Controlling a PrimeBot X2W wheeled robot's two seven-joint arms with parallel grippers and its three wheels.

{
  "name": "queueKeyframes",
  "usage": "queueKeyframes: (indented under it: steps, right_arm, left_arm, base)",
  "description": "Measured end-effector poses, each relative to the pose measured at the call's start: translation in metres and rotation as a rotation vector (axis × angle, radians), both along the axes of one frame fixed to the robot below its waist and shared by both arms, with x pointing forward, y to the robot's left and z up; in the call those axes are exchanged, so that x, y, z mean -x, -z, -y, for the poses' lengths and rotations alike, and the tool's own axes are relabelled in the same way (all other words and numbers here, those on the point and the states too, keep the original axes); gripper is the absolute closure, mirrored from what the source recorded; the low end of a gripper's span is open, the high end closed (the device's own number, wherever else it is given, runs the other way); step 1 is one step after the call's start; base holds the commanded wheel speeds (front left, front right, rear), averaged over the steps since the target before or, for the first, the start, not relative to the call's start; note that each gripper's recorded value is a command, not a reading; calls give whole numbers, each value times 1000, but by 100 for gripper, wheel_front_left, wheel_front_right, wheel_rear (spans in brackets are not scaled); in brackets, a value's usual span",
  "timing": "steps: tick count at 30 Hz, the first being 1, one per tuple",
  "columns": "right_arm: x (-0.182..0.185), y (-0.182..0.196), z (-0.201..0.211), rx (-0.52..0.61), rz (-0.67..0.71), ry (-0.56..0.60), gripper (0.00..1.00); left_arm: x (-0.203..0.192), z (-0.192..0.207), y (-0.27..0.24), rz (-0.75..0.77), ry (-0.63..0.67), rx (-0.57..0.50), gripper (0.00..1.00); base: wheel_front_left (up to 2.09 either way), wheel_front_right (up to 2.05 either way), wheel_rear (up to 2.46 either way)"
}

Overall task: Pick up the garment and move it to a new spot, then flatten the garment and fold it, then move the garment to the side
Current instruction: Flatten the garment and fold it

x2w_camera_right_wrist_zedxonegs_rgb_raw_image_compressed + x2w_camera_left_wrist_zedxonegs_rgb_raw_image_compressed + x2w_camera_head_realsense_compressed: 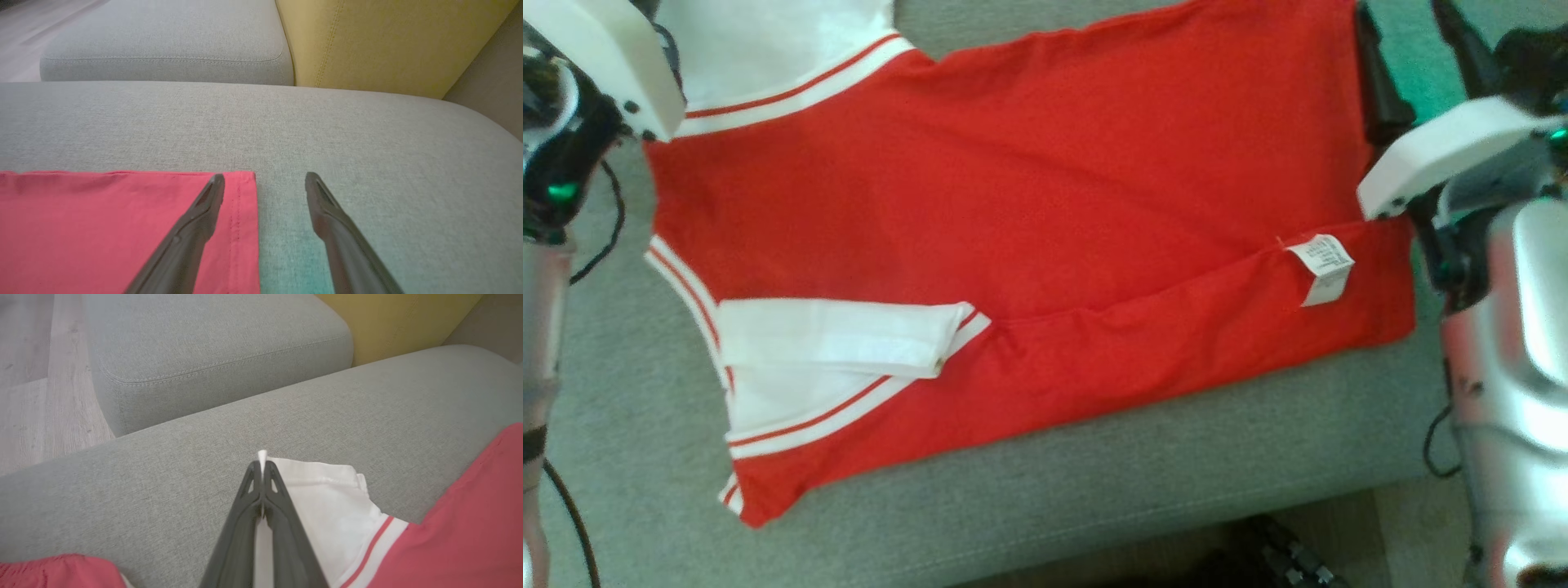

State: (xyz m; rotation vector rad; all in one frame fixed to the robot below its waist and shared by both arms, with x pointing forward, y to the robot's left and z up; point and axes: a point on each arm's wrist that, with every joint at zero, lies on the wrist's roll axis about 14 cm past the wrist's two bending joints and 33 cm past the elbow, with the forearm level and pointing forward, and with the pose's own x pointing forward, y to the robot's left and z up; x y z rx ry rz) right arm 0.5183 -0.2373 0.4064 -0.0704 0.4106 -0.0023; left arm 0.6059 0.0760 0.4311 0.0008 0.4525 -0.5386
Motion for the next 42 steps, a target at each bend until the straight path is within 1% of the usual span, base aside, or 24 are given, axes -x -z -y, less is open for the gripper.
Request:
queueKeyframes:
  steps: [4, 8, 12, 13, 14, 15, 16, 17, 18, 21, 25, 30, 34, 38, 42]
  right_arm:
    - [-14, 6, 1, 28, -66, -15, 0]
    - [-20, 25, 1, 45, -163, -27, 0]
    - [-23, 42, -7, 38, -244, -49, 0]
    - [-25, 43, -8, 33, -252, -53, 7]
    - [-27, 42, -9, 28, -257, -56, 27]
    - [-29, 42, -10, 22, -260, -58, 41]
    - [-29, 42, -10, 22, -260, -58, 58]
    - [-30, 42, -11, 20, -269, -62, 72]
    - [-30, 43, -12, 19, -276, -67, 99]
    - [-29, 43, -18, 1, -289, -75, 100]
    - [-30, 37, -18, -9, -256, -77, 100]
    - [-38, 11, -18, -16, -124, -77, 100]
    - [-42, -15, -18, -27, -15, -74, 100]
    - [-33, -32, -18, -40, 60, -72, 100]
    - [-3, -25, -15, -72, 70, -50, 100]
  left_arm:
    - [9, -3, -15, 42, -1, 25, 100]
    - [13, -6, -27, 84, -5, 38, 100]
    - [21, -10, -26, 90, -6, 35, 100]
    - [23, -10, -24, 83, -4, 34, 100]
    - [25, -10, -23, 78, -4, 34, 100]
    - [27, -10, -23, 78, -6, 40, 100]
    - [27, -10, -23, 78, -6, 40, 100]
    - [28, -11, -23, 77, -8, 46, 100]
    - [29, -11, -23, 77, -8, 45, 100]
    - [30, -13, -29, 92, -12, 48, 100]
    - [31, -14, -41, 133, -18, 63, 100]
    - [38, -15, -55, 182, -26, 88, 100]
    - [46, -13, -77, 240, -31, 132, 100]
    - [71, -11, -87, 268, -28, 169, 100]
    - [107, -11, -84, 253, -40, 205, 100]
  base:
    - [0, 0, 0]
    - [0, 0, 0]
    - [0, 0, 0]
    - [0, 0, 0]
    - [0, 0, 0]
    - [0, 0, 0]
    - [0, 0, 0]
    - [0, 0, 0]
    - [0, 0, 0]
    - [0, 0, 0]
    - [0, 0, 0]
    - [0, 0, 0]
    - [0, 0, 0]
    - [0, 0, 0]
    - [0, 0, 0]
